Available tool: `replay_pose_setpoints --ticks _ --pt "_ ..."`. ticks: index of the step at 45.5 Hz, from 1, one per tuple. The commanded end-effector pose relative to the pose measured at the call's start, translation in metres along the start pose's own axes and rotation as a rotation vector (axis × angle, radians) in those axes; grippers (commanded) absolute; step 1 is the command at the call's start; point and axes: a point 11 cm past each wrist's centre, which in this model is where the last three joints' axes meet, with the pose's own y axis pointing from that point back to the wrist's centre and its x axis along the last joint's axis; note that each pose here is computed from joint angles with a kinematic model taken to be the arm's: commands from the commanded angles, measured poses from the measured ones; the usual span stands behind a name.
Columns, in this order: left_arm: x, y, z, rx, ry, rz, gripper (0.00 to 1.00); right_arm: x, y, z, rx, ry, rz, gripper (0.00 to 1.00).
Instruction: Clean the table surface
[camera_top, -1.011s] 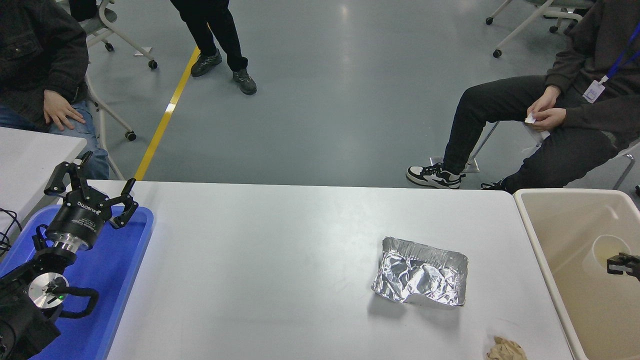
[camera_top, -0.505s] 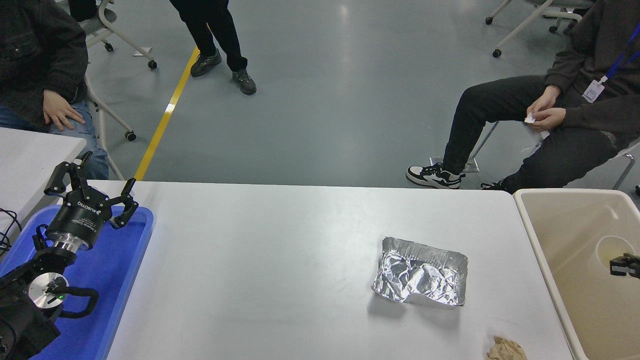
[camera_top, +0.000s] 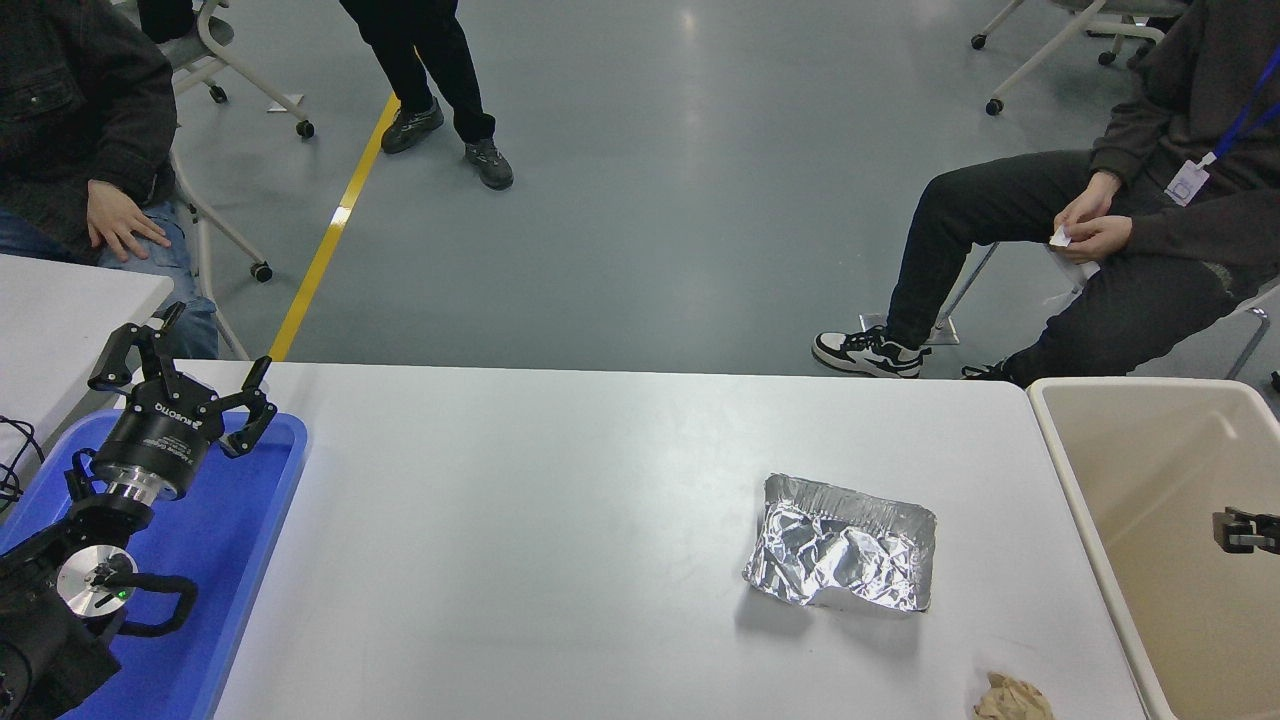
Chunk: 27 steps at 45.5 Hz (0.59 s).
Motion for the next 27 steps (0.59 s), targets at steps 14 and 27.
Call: replay_pose_setpoints --ticks 14,27 --pt "0.000 0.000 0.000 -0.001 0.000 0.000 1.00 0.021 0.002 0.009 -0.025 -0.016 0.049 1.00" --pt "0.000 0.000 0.000 -0.001 0.000 0.000 1.00 0.048 0.004 0.017 -0.049 -0.215 0.165 1.00"
